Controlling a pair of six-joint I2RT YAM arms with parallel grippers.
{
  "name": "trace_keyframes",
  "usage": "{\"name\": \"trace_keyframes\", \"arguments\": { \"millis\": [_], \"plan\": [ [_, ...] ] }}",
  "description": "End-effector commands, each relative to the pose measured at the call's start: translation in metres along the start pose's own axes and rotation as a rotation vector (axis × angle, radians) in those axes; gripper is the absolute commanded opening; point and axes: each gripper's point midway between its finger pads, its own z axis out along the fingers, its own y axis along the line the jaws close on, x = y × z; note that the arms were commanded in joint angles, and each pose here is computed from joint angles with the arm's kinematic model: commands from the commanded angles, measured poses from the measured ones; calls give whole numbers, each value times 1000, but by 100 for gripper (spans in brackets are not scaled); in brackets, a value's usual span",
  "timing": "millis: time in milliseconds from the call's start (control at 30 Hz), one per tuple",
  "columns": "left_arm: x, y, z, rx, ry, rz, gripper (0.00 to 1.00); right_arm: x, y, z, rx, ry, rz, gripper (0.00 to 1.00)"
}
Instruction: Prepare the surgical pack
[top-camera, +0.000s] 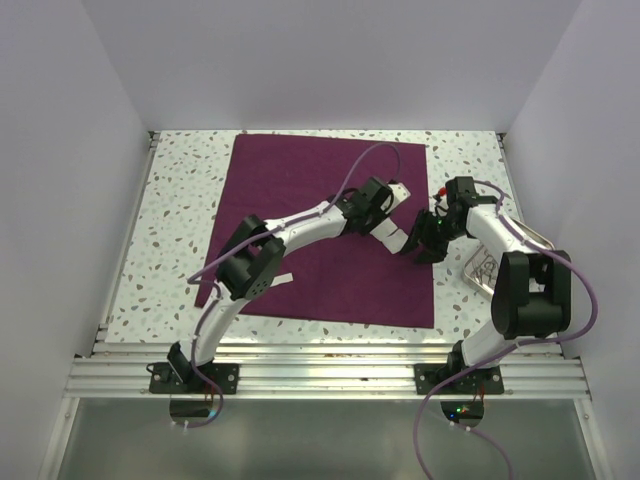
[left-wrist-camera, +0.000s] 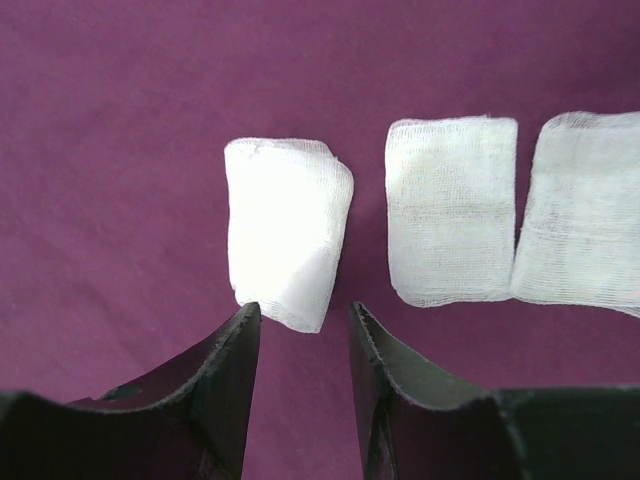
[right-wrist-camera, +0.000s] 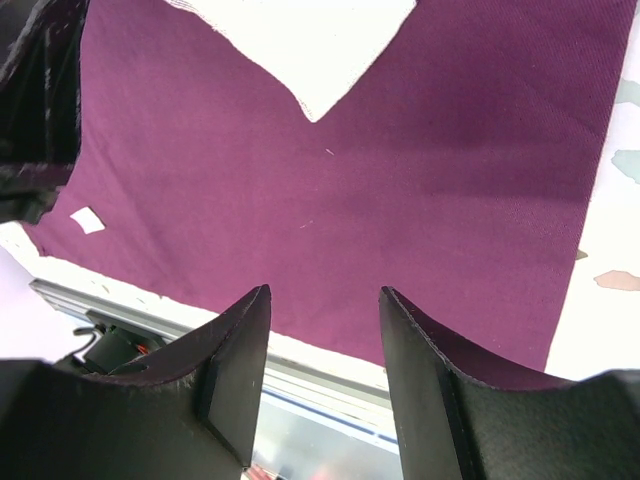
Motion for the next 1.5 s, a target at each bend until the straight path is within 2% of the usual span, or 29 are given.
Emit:
{"name": "trace_keyframes", "arguments": {
  "millis": [0,333,467,800,900,1167,1467],
  "plan": [
    [-23,8,4,-44,-69,31,43,-4,5,-2,-20,-5,-13,51],
    [-15,7,13,-56,-53,46,42,-7,6,-2,-22,-8,-8,51],
    [-11,5,20,-55,-46,47,36,-5,6,-1,-21,-3,-1,51],
    [-10,12,26,-102,-50,73,33,-5,5,-1,-18,6,1,51],
    [-8,15,27,-115,-50,78,28,-6,7,-3,-21,0,0,51],
    [-19,16,27,-91,-70,51,2,-10,13,-9,-33,-10,-3,51],
    [-57,38,-23,-16,-141,-103,0,-24,38,-17,-121,-44,70,51]
  ]
}}
